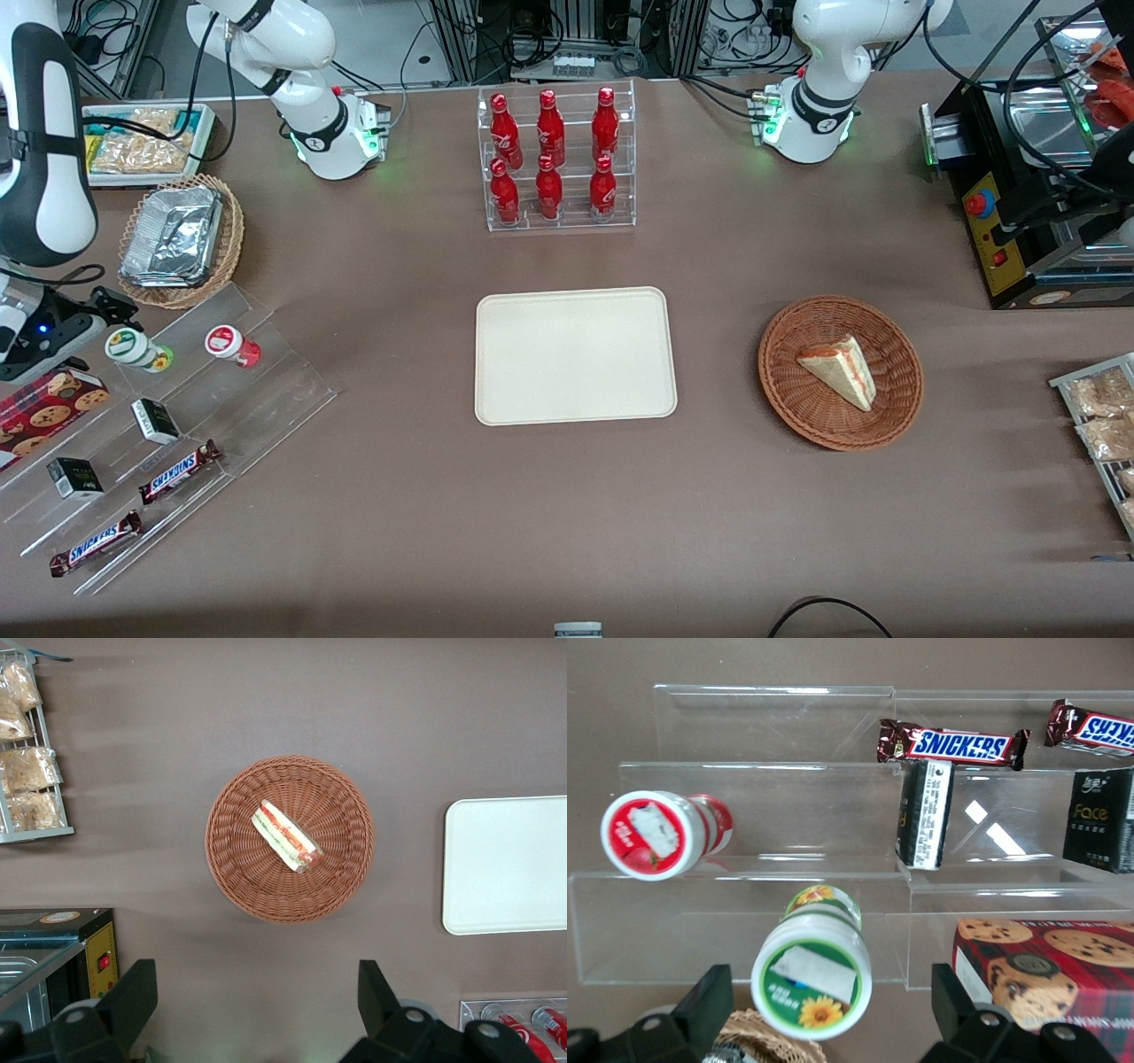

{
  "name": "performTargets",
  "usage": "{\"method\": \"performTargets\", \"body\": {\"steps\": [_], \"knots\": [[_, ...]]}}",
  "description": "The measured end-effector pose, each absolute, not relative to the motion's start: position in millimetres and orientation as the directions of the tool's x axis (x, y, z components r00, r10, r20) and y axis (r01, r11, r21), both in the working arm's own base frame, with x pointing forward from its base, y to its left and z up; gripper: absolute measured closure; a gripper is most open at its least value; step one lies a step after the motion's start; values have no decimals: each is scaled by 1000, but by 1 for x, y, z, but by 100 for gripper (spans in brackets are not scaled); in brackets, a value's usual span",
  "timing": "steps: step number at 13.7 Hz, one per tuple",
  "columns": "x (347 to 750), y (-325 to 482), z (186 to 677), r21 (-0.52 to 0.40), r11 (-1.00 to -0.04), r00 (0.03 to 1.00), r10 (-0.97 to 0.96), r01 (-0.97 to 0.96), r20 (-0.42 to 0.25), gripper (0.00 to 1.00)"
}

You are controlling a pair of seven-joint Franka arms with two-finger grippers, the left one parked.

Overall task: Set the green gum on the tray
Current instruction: 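Close the right gripper on the green-lidded gum container and lift it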

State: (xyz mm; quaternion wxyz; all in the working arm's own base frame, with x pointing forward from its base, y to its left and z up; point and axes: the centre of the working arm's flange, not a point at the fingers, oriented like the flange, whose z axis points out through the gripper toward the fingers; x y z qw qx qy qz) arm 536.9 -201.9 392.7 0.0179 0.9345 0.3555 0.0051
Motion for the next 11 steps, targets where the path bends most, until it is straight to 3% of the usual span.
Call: {"method": "performTargets", "body": {"steps": [3,7,11], "knots": [[536,-201,378,30,-748,749,663,663,-4,0],[536,-201,375,26,-749,749,663,662,-6,41],[535,-200,381,22,-748,748,664,664,-6,41]]}}
